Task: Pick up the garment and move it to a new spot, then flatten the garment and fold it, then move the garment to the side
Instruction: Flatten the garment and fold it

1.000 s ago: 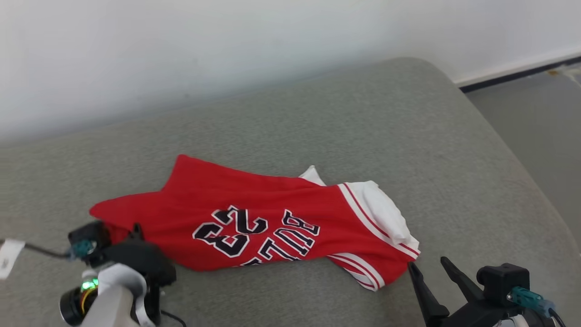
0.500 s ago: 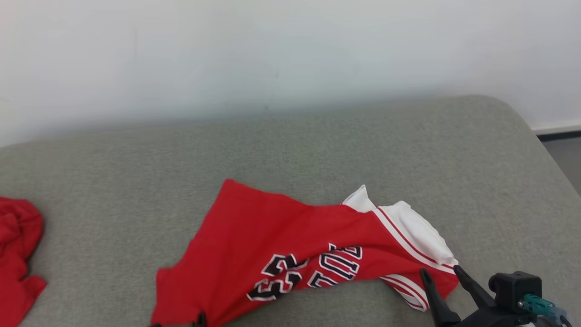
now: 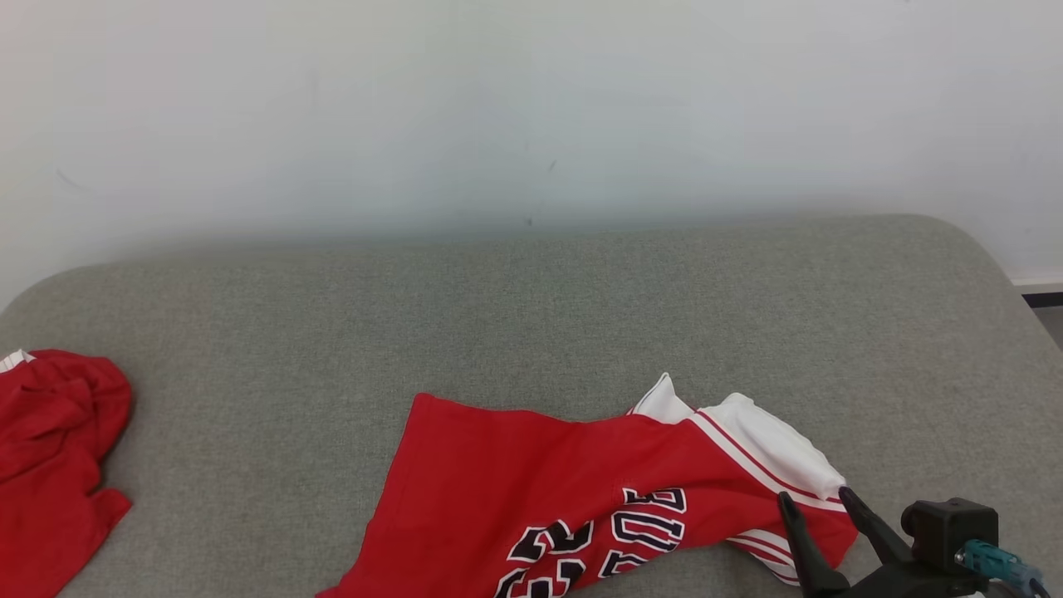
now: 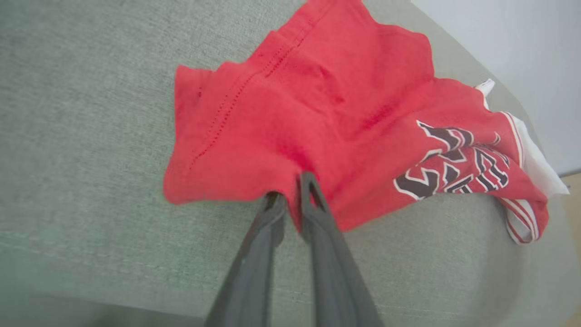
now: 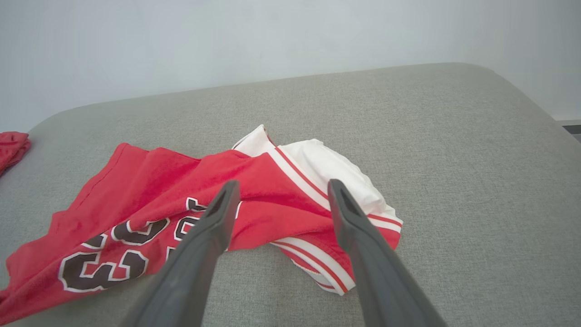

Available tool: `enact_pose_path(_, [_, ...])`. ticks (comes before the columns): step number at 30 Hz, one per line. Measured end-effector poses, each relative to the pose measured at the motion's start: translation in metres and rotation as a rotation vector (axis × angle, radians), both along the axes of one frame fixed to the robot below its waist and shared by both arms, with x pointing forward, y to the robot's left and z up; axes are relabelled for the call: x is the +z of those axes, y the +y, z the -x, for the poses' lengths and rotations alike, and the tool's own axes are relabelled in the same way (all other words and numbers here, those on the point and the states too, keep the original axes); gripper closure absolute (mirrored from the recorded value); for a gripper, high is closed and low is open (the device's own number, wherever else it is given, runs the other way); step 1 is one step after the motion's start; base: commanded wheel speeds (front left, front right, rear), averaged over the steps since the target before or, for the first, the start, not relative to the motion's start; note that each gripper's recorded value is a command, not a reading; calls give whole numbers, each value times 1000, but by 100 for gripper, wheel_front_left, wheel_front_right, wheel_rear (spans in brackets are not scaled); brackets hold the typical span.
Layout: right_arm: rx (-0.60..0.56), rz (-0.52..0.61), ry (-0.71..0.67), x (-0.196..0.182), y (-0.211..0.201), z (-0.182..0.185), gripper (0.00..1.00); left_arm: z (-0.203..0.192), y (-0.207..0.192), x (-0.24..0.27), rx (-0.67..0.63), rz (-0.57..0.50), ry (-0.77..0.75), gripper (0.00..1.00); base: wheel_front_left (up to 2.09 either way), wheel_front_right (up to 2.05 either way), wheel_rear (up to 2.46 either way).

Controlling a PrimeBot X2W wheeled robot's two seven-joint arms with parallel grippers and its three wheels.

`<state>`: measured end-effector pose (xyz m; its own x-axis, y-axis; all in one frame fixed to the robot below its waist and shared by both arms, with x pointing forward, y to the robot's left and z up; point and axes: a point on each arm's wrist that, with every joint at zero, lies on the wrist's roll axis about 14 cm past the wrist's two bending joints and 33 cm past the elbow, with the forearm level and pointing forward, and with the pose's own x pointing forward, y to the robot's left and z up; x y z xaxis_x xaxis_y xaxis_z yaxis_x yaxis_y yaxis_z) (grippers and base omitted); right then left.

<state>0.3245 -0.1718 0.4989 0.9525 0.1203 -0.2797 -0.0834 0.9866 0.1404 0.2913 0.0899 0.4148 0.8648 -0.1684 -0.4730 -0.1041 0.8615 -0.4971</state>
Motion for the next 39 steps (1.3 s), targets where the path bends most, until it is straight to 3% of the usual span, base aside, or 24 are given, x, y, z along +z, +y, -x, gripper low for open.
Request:
enact_pose_path(3, [-1, -2, 1, -1, 0, 1, 0, -4, 13, 4, 17, -33, -7, 0, 0, 0, 0])
enact_pose_path(9, [-60, -1, -38, 5, -18, 4, 0, -43, 55, 70, 84, -145, -290, 0, 0, 0, 0])
enact_pose_path(16, [-104, -10, -22, -5, -32, 7, 0, -66, 60, 81, -36, -245, -434, 0, 0, 0, 0])
enact_pose_path(22, [-116, 26, 104, -24, -40, 6, 0, -106, 22, 73, -209, -327, -395, 0, 0, 0, 0])
enact_pose_path(29, [-91, 51, 134, -19, -34, -13, 0, -144, -11, 51, -303, -372, -246, 0, 0, 0, 0])
enact_pose_path(39, [-84, 63, 136, -19, -34, -40, 0, -201, -5, 15, -333, -503, -55, 0, 0, 0, 0])
